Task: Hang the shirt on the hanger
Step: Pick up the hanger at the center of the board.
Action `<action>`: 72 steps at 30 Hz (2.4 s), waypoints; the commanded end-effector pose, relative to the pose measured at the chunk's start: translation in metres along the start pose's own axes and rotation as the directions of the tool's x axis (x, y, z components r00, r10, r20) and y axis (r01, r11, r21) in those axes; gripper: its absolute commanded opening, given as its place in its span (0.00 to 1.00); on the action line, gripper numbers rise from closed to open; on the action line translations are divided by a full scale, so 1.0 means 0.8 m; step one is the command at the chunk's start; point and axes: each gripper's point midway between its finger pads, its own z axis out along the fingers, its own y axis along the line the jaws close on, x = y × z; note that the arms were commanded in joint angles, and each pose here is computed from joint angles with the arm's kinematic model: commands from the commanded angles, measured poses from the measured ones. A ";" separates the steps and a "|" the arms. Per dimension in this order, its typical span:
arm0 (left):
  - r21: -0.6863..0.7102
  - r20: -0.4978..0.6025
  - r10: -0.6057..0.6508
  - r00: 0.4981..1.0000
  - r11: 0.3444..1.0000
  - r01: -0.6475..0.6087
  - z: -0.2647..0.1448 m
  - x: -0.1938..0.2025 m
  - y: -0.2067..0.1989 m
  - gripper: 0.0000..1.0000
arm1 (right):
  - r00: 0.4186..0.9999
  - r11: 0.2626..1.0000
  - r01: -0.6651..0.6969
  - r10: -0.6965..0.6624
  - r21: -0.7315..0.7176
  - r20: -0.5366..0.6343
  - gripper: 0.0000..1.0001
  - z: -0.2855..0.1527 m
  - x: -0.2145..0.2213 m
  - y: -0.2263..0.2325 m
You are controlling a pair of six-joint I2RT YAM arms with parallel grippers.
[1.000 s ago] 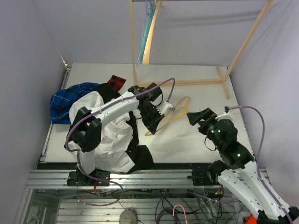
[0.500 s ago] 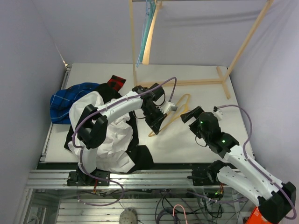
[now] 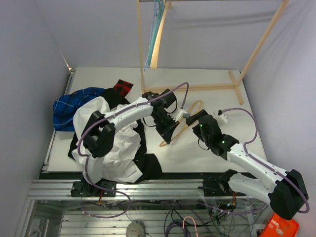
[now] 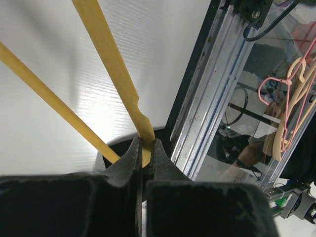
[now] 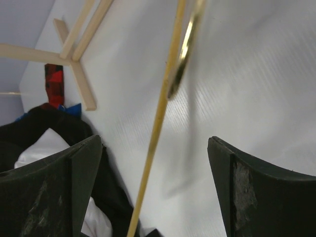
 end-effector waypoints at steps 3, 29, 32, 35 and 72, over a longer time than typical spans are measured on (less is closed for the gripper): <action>0.055 0.039 0.025 0.999 0.998 -0.027 0.000 -0.020 -0.020 0.07 | 0.998 0.998 -0.056 0.057 -0.031 0.024 0.75 0.015 0.001 0.015; -0.153 0.065 0.621 0.781 0.780 -0.607 -0.196 -0.024 -0.071 0.95 | 0.720 0.566 0.546 -0.694 -0.618 0.000 0.00 -0.112 0.042 0.077; -0.211 0.003 0.673 0.740 0.724 -0.657 -0.212 -0.015 -0.061 0.95 | 0.645 0.473 0.531 -0.764 -0.703 -0.027 0.00 -0.128 0.064 0.077; -0.215 -0.034 0.733 0.680 0.659 -0.721 -0.215 -0.009 -0.056 0.95 | 0.599 0.373 0.480 -0.800 -0.794 -0.014 0.00 -0.148 0.082 0.084; -0.052 0.100 0.671 0.735 0.741 -0.670 -0.183 -0.006 -0.031 0.07 | 0.627 0.184 0.402 -0.770 -0.897 0.123 0.59 -0.202 0.085 0.117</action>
